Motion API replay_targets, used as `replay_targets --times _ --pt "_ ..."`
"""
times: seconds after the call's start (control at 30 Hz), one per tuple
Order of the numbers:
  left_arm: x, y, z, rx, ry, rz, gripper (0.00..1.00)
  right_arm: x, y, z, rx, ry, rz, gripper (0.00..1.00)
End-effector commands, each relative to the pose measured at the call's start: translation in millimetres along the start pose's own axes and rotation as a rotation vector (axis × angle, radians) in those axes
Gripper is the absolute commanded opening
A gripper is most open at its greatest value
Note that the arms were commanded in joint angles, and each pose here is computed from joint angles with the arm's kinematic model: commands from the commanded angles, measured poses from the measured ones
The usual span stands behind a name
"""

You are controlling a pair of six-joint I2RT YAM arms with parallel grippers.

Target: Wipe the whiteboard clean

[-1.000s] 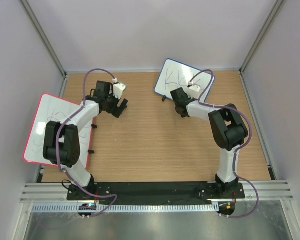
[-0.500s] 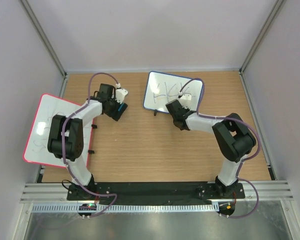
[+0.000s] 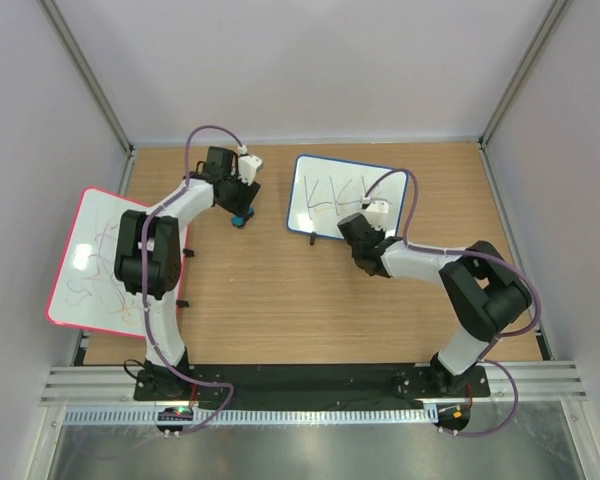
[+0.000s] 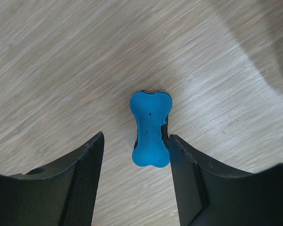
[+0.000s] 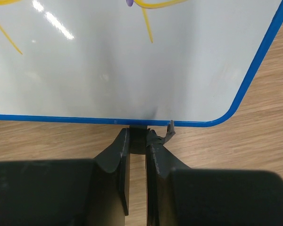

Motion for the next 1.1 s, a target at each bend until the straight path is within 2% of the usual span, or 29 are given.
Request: replay_targets --times 0.0,0.17,0.33,0.47,0.77,0.9,1.03,1.07 --pt "2 -1 -1 -0.02 0.031 0.01 0.58 -9 17 -19 -0.04 0.038 0.044 0.01" --pt "0 3 -13 -0.015 0.092 0.013 0.58 -11 16 -21 -0.034 0.041 0.033 0.01" --pt "4 4 -10 -0.017 0.082 0.03 0.57 -11 16 -23 -0.036 0.046 0.029 0.01" --pt "10 6 -9 -0.024 0.094 0.051 0.52 -12 15 -24 -0.033 0.044 0.023 0.01" --pt "20 14 -12 -0.034 0.106 0.091 0.49 -14 12 -26 -0.033 0.044 0.007 0.01" --pt "19 12 -9 -0.036 0.096 0.085 0.43 -15 10 -25 -0.029 0.039 0.002 0.01" --pt "20 10 -8 -0.037 0.092 0.081 0.43 -15 10 -25 -0.031 0.04 0.002 0.01" --pt "20 10 -9 -0.036 0.096 0.079 0.46 -15 10 -26 -0.035 0.042 0.003 0.01"
Point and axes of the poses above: each gripper's point midway between its finger pads, its own x axis out along the fingers, its own z axis along the line the jaws close on, y = z × x, the point moved 1 cm from there along -x, back along the fingers, and after that the axes turned 13 degrees about x, right-handed, at the moved point
